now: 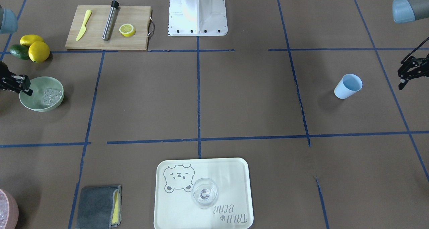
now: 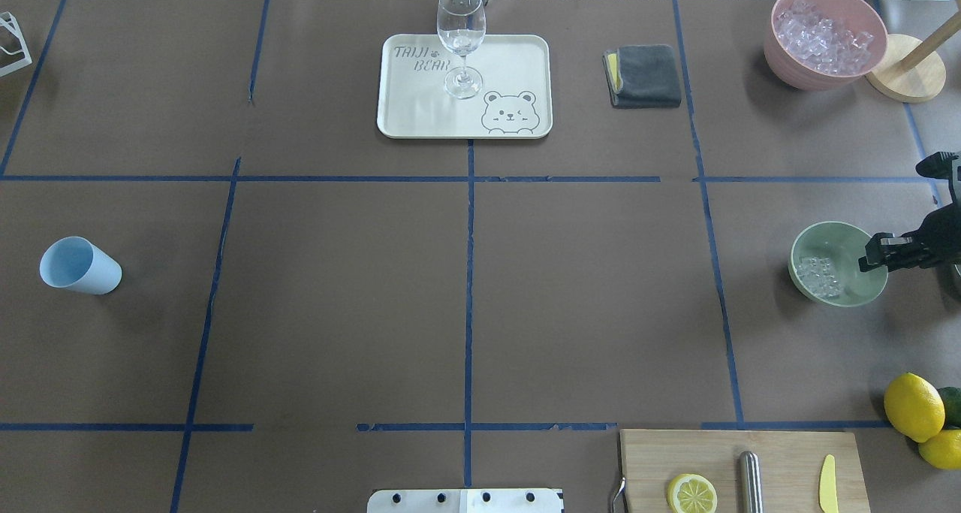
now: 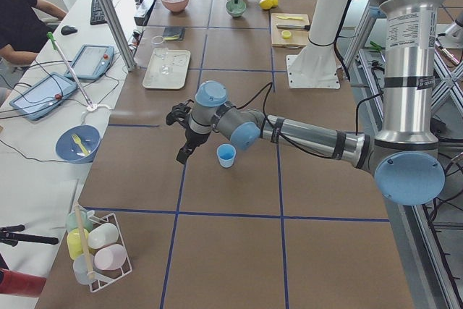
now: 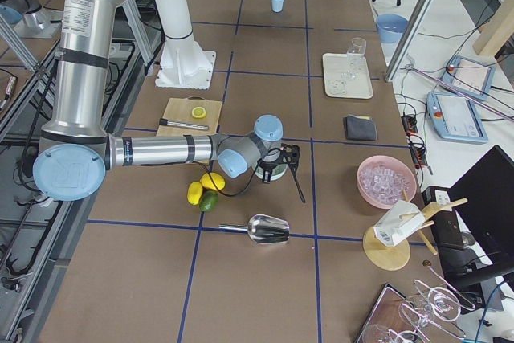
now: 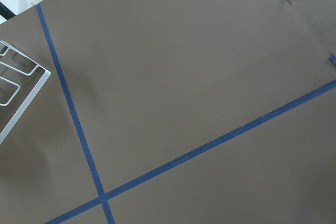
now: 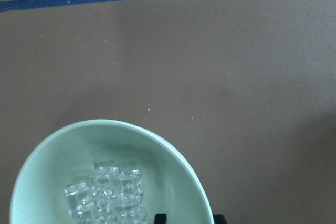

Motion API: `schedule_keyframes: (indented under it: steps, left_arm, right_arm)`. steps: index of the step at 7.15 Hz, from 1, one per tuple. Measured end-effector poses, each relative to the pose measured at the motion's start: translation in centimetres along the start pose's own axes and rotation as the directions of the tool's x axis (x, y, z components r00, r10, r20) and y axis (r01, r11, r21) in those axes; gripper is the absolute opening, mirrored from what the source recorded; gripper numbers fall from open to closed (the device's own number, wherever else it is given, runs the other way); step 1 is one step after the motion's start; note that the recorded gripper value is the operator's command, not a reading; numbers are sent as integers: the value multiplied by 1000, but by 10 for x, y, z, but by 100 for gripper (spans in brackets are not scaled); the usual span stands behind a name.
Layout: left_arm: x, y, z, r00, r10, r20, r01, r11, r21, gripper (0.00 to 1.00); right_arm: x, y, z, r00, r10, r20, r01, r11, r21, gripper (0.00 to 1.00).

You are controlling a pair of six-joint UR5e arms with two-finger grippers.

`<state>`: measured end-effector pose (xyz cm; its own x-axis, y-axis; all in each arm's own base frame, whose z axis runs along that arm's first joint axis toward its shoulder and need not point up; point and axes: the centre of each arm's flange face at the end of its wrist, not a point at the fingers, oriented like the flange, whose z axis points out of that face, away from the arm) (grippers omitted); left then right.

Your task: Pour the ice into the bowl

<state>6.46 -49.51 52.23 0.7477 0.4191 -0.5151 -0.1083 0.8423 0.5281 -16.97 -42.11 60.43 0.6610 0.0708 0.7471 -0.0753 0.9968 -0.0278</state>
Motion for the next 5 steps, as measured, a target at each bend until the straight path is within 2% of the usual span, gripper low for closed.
schedule_keyframes:
  steps: [2,4,5]
  left_arm:
    - [-1,1,1,1000,2,4,-2,1000,-1,100]
    - [-3,3,-1,1000,0,9,0,1000,-3,100]
    - [-8,3,-5,1000,-20,18,20,1000,-15,100]
  right_arm:
    - [14,-7,-10,1000,-7,-24,8,1000,30,100]
    - [54,-24,-40,990,-114,-86,118,992,46,100]
    - [84,-34,-64,976,-179,-126,186,981,45,100]
